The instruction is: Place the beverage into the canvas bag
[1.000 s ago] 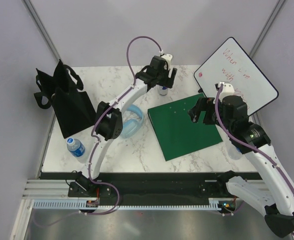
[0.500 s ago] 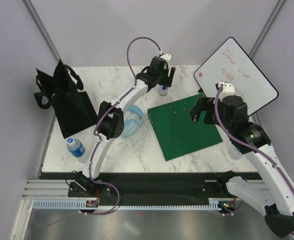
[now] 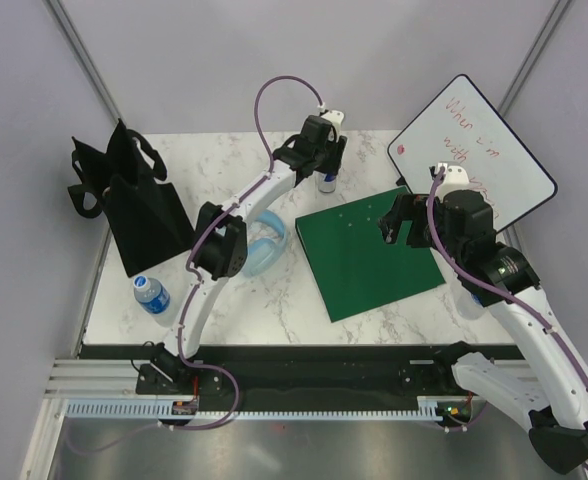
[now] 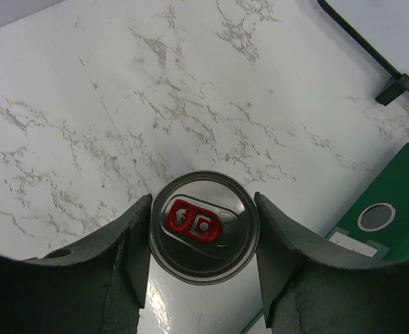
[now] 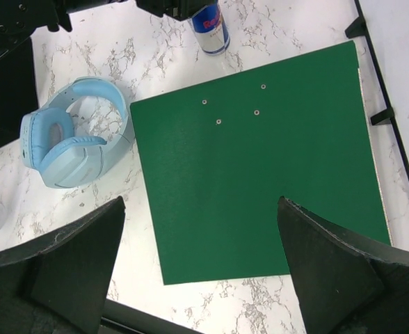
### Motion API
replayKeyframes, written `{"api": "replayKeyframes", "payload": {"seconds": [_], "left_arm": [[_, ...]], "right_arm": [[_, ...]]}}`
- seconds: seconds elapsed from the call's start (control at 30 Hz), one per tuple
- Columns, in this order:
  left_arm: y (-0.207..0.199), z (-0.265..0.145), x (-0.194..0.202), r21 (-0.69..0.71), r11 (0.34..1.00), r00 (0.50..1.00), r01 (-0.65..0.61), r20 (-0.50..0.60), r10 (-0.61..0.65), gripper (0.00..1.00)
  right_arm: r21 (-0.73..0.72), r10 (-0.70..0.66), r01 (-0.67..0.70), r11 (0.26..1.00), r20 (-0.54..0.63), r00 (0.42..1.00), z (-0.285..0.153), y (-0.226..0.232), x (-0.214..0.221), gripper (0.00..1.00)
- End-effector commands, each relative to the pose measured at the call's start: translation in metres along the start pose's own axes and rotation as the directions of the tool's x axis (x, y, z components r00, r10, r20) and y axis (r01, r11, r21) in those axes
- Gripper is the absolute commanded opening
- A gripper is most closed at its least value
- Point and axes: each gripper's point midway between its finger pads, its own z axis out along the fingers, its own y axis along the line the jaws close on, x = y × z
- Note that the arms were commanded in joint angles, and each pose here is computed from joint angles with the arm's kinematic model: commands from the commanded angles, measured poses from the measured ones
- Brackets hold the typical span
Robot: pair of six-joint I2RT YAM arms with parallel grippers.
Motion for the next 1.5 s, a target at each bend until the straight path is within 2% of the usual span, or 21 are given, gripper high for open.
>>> {"api": "replayKeyframes", "payload": {"seconds": [0.0, 0.03, 0.23, 0.4, 0.53, 0.67, 0.83, 0.93, 1.17, 1.33, 1.47], "left_arm": [[-0.012, -0.067, -0.074, -0.011, 1.0, 0.988, -0.029, 0.149, 0.031, 0.02], [-0.01, -0.086, -0.089, -0.028, 0.999, 0.983, -0.03, 0.179, 0.035, 0.02], [0.005, -0.144, -0.119, -0.113, 0.993, 0.974, -0.027, 0.223, 0.052, 0.02], [0.026, -0.209, -0.149, -0.197, 0.98, 0.958, -0.022, 0.277, 0.077, 0.02], [0.055, -0.26, -0.17, -0.289, 0.957, 0.942, 0.01, 0.323, 0.087, 0.02], [0.108, -0.311, -0.179, -0.346, 0.934, 0.933, 0.091, 0.358, 0.042, 0.02], [0.171, -0.375, -0.168, -0.434, 0.879, 0.923, 0.196, 0.386, -0.016, 0.02], [0.22, -0.416, -0.154, -0.508, 0.814, 0.908, 0.281, 0.415, -0.055, 0.02], [0.282, -0.481, -0.121, -0.617, 0.683, 0.891, 0.39, 0.44, -0.111, 0.02], [0.304, -0.504, -0.107, -0.661, 0.613, 0.88, 0.434, 0.457, -0.13, 0.02], [0.319, -0.495, -0.087, -0.661, 0.581, 0.87, 0.475, 0.452, -0.197, 0.02]], "right_arm": [[-0.03, 0.014, -0.012, 0.999, 0.06, 0.998, -0.004, 0.009, -0.02, 0.98], [-0.033, 0.019, -0.017, 0.999, 0.065, 0.998, -0.005, 0.009, -0.021, 0.98], [-0.054, 0.04, -0.037, 0.998, 0.056, 0.998, -0.007, 0.012, -0.016, 0.98], [-0.07, 0.048, -0.044, 0.997, 0.055, 0.997, -0.011, 0.015, -0.014, 0.97], [-0.08, 0.049, -0.043, 0.996, 0.069, 0.996, -0.016, 0.017, -0.018, 0.97], [-0.083, 0.053, -0.047, 0.995, 0.074, 0.996, -0.018, 0.017, -0.019, 0.97], [-0.095, 0.058, -0.052, 0.994, 0.065, 0.996, -0.017, 0.018, -0.016, 0.97], [-0.096, 0.062, -0.055, 0.994, 0.069, 0.996, -0.016, 0.018, -0.015, 0.97], [-0.132, 0.074, -0.066, 0.989, 0.054, 0.996, -0.013, 0.024, -0.01, 0.97], [-0.139, 0.075, -0.068, 0.988, 0.05, 0.996, -0.012, 0.024, -0.006, 0.97], [-0.14, 0.075, -0.065, 0.988, 0.064, 0.995, -0.015, 0.024, -0.009, 0.97]]}}
